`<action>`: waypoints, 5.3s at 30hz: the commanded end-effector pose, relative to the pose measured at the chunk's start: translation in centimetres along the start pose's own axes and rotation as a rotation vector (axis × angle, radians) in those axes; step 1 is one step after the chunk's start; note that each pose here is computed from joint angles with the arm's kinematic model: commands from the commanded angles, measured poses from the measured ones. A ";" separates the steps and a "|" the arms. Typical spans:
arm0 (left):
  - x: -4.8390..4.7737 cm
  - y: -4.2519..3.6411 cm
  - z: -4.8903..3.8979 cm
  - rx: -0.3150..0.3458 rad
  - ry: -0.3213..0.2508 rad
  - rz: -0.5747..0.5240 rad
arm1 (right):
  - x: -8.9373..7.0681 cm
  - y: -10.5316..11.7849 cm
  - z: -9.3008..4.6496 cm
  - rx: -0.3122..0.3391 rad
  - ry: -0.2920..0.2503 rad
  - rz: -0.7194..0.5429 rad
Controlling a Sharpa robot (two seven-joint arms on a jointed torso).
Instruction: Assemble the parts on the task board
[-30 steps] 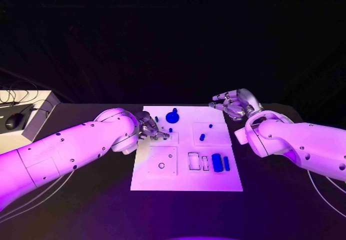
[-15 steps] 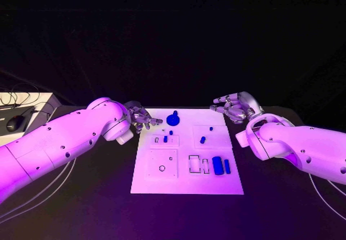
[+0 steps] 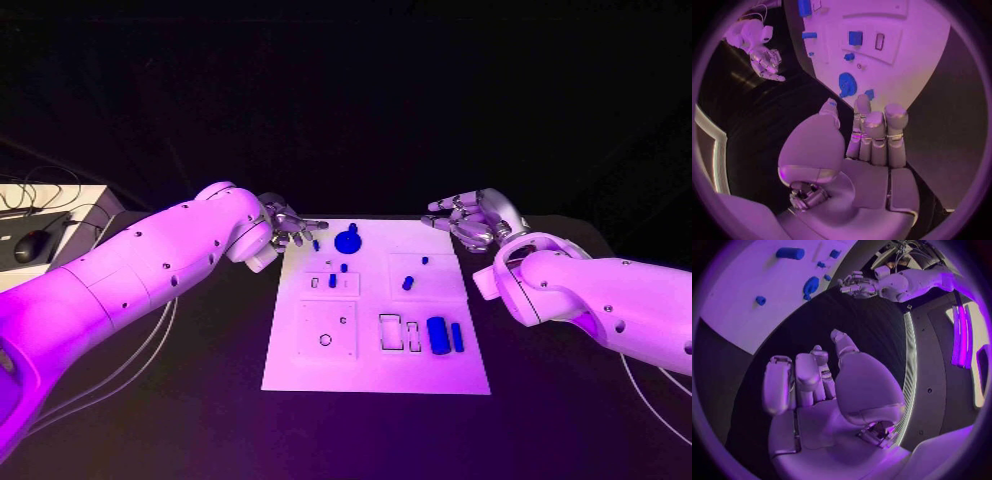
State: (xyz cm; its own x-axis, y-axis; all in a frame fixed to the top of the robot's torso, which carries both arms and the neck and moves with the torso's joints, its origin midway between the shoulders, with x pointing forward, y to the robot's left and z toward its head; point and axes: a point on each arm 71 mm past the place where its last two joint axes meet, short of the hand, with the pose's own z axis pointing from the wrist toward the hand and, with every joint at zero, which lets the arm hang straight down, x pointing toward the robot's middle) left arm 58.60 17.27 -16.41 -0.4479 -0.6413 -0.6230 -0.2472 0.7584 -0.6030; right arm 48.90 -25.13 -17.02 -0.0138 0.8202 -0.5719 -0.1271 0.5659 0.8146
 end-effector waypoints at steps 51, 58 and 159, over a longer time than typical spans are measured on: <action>-0.20 -0.01 2.44 -0.140 0.057 0.055 | 0.7 0.6 0.1 -0.025 0.018 0.000; -0.01 -0.04 2.59 -0.139 0.056 0.053 | 0.7 0.6 0.1 -0.027 0.017 0.000; 1.72 1.25 -3.77 0.048 0.029 0.130 | -3.3 0.0 4.4 -0.134 -0.085 0.297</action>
State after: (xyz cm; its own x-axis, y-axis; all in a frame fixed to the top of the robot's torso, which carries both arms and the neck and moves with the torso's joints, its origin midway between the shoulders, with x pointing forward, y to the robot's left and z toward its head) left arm 54.25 17.46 -16.49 -0.5441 -0.5265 -0.6532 -0.1399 0.8246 -0.5482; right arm 53.33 -27.80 -14.94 0.0503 0.9451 -0.3229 -0.2220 0.3258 0.9190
